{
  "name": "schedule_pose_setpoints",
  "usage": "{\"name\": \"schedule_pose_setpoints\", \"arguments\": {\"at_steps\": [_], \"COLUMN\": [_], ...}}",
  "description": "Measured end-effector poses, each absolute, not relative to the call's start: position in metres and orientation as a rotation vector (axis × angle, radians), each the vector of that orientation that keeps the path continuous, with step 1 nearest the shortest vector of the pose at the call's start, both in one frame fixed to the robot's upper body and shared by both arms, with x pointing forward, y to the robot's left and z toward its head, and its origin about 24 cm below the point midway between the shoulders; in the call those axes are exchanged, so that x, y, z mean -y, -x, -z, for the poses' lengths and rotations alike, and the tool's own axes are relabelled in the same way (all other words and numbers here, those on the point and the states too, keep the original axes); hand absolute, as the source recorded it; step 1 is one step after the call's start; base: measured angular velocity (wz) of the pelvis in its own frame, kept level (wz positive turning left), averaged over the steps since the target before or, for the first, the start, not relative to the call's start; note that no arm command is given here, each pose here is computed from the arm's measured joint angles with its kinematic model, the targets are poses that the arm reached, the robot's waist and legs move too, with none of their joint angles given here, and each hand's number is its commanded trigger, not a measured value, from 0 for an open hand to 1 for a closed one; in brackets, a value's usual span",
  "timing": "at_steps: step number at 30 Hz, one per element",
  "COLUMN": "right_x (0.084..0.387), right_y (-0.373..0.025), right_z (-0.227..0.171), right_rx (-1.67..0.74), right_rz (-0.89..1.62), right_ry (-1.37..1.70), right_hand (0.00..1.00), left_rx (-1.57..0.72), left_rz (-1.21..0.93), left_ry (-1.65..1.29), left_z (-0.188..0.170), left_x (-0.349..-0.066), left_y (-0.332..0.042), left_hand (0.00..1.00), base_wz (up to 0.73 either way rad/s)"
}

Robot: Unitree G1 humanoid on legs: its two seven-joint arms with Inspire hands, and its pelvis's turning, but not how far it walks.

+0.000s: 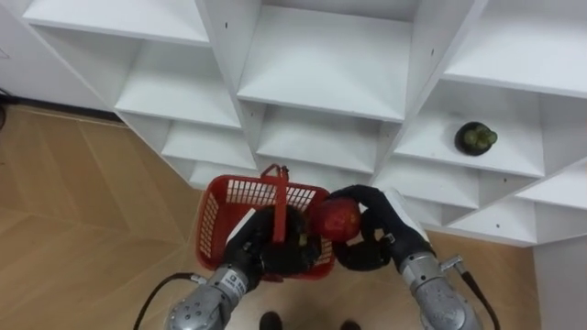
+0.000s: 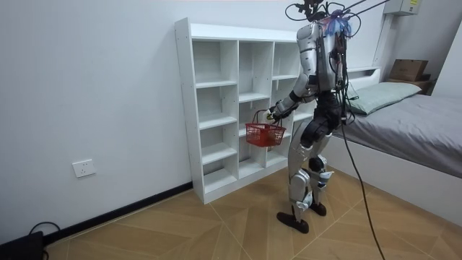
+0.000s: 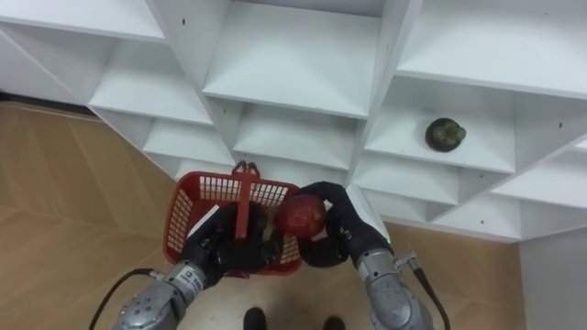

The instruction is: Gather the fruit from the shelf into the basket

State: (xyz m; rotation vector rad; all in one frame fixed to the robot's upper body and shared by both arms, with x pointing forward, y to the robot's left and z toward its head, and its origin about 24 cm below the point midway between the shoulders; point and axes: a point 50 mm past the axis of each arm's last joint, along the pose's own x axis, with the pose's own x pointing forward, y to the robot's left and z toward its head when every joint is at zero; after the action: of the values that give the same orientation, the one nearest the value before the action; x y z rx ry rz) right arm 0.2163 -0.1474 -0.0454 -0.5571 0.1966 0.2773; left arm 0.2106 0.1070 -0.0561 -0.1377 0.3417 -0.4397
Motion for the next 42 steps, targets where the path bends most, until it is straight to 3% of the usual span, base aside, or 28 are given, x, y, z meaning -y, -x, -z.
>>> {"name": "schedule_pose_setpoints", "arguments": {"at_steps": [23, 24, 25, 26, 42], "right_x": [0.145, 0.145, 0.146, 0.146, 0.148], "right_y": [-0.224, -0.223, -0.223, -0.223, -0.223], "right_z": [0.042, 0.042, 0.043, 0.044, 0.044], "right_rx": [-0.187, -0.190, -0.195, -0.197, -0.201], "right_rz": [-0.310, -0.310, -0.310, -0.310, -0.317], "right_ry": [0.568, 0.567, 0.570, 0.571, 0.577], "right_hand": [1.00, 0.74, 0.56, 0.02, 0.00], "left_rx": [-0.297, -0.299, -0.298, -0.299, -0.296], "left_rz": [0.643, 0.643, 0.641, 0.642, 0.685], "left_ry": [0.329, 0.348, 0.375, 0.390, 0.489], "left_z": [0.042, 0.042, 0.042, 0.042, 0.035], "left_x": [-0.092, -0.091, -0.091, -0.090, -0.082], "left_y": [-0.206, -0.206, -0.206, -0.205, -0.205], "left_hand": [1.00, 1.00, 1.00, 1.00, 1.00], "base_wz": [0.00, 0.00, 0.00, 0.00, 0.00]}}
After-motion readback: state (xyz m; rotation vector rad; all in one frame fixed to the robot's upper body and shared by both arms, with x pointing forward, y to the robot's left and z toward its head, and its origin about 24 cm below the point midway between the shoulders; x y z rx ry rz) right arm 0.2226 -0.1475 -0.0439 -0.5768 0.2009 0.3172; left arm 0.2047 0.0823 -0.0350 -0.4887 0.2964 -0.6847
